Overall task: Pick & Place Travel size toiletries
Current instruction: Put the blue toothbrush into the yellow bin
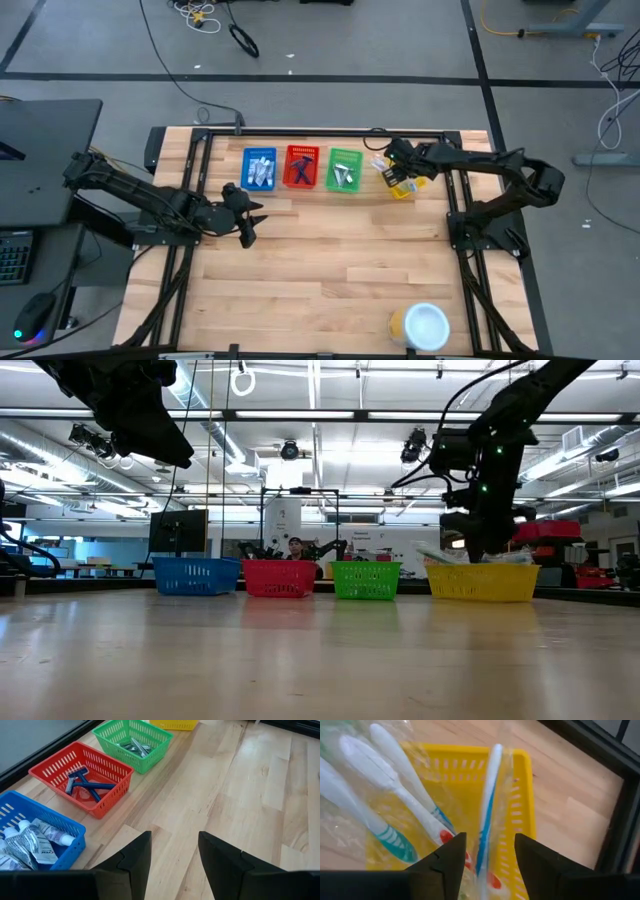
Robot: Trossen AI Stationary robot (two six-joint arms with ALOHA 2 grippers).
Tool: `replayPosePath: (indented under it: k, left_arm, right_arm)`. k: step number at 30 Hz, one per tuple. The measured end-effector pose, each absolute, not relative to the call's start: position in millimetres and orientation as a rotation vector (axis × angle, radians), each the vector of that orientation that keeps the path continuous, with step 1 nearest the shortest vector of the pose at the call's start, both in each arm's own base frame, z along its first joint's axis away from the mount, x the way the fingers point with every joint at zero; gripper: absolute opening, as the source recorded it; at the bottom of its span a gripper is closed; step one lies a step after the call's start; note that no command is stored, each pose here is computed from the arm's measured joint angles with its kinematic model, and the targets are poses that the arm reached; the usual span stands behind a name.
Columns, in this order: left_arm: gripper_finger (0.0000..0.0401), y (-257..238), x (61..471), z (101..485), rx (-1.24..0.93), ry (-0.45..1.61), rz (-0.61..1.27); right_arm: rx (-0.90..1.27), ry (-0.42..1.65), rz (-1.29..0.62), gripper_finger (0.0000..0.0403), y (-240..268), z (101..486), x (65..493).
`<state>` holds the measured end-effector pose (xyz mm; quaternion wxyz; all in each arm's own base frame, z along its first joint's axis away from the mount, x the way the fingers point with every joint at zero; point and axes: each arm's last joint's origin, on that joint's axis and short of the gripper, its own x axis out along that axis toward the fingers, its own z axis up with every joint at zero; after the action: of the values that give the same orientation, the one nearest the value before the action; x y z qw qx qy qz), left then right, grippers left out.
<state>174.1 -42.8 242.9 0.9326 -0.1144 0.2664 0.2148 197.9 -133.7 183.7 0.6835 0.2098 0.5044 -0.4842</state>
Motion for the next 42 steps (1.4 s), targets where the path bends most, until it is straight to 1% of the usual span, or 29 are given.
replayPosePath:
  k: [3, 11, 15, 20, 24, 26, 32, 37, 40, 42]
  left_arm:
    - [0.0171, -43, 174, 243, -0.234, 0.545, 0.44]
    - [0.0171, -43, 174, 243, -0.238, 0.544, 0.441]
    - [0.0171, -43, 174, 243, -0.238, 0.544, 0.441]
    - [0.0171, -43, 174, 243, -0.238, 0.544, 0.441]
    - [0.0171, -43, 174, 243, -0.238, 0.544, 0.441]
    - [0.0171, -43, 174, 243, -0.239, 0.544, 0.441]
    - [0.0171, -43, 174, 243, -0.244, 0.547, 0.436]
    - [0.0171, -43, 174, 243, -0.245, 0.546, 0.436]
    - [0.0171, -43, 174, 243, -0.245, 0.546, 0.436]
    - [0.0171, -43, 174, 243, -0.245, 0.546, 0.436]
  right_arm:
    - [0.47, 1.105, -1.085, 0.0158, -133, 177, 197]
    - [0.442, 1.096, -1.076, 0.0064, -134, 174, 197]
    - [0.44, 1.098, -1.075, 0.0038, -134, 174, 197]
    - [0.404, 1.092, -1.108, 0.0033, -135, 177, 198]
    - [0.375, 1.034, -1.101, 0.0031, -135, 192, 201]
    - [0.326, 1.006, -1.096, 0.0031, -132, 202, 201]
    - [0.155, 0.971, -0.984, 0.003, -117, 223, 198]
    - [0.131, 0.933, -0.914, 0.003, -108, 202, 197]
    - [0.08, 0.926, -0.924, 0.003, -103, 181, 192]
    - [0.051, 0.871, -0.943, 0.003, -102, 171, 191]
